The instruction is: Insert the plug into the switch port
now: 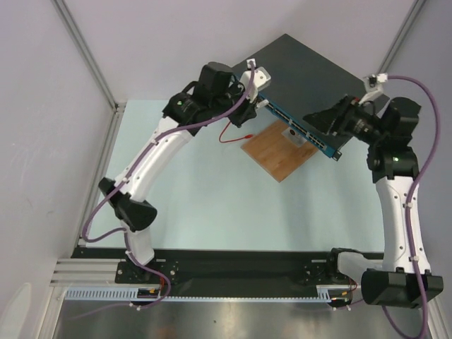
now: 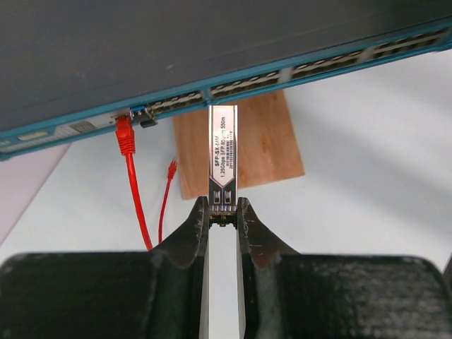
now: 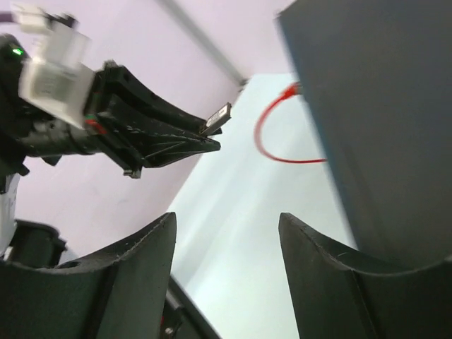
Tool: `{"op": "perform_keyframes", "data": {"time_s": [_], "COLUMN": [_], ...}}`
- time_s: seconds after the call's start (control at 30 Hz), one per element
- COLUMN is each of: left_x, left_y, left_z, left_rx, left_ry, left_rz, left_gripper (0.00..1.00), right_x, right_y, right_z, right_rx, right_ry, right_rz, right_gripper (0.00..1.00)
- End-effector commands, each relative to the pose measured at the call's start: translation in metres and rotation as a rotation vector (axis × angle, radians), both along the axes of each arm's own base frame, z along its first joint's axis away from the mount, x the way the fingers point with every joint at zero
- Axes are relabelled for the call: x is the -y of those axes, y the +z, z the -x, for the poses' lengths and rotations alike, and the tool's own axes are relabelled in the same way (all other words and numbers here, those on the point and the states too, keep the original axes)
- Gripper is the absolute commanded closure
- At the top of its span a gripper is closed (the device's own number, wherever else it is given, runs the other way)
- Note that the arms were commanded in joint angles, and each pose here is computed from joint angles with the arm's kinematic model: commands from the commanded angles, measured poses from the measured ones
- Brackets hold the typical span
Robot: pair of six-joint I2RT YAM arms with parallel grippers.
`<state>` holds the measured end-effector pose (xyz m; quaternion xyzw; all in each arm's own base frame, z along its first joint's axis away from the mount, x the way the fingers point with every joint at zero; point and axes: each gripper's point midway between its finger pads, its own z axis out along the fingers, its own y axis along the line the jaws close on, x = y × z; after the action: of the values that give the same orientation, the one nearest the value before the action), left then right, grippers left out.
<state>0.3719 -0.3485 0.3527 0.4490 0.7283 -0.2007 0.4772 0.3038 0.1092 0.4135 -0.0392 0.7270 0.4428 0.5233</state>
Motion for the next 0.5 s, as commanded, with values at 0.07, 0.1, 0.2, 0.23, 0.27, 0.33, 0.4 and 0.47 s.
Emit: {"op": "perform_keyframes", "data": {"time_s": [0.07,0.1,0.2,0.23,0.27,0.33,0.4,0.47], "left_x": [-0.007,-0.005,-0.004,-0.003,-0.002,-0.002,-0.001,0.0], "left_y": [0.06,0.063,0.06,0.06,0.06,0.058,0.058,0.056], "left_z": [0.05,0.053,0.059,0.062,0.063,0.064,0.066,0.066], "left_rx": [0.091,0.099,0.095,0.098,0.094,0.086,0.086,0.081], "left_ry": [-0.117,-0.121,-0.132,-0.138,-0.139,-0.14,-0.145,-0.146], "left_rz": [0.101,0.113,0.111,0.109,0.112,0.111,0.116,0.114], "left_gripper": [1.0,0.99,1.0,1.0,1.0,1.0,0.99,1.0], "right_x": [-0.05,-0.06,-0.078,-0.082,-0.085,-0.097,-0.104,-0.112], "right_y": [0.025,0.033,0.04,0.047,0.046,0.048,0.044,0.039], "right_z": [-0.012,-0.011,-0.012,-0.012,-0.014,-0.008,-0.005,0.001], "right_rx": [0.066,0.077,0.085,0.108,0.106,0.114,0.101,0.092], "right_ry": [0.108,0.137,0.195,0.212,0.225,0.276,0.308,0.337], "right_rz": [-0.068,-0.101,-0.135,-0.148,-0.15,-0.153,-0.153,-0.156], "right_gripper": [0.35,0.35,0.34,0.33,0.32,0.31,0.31,0.3]}}
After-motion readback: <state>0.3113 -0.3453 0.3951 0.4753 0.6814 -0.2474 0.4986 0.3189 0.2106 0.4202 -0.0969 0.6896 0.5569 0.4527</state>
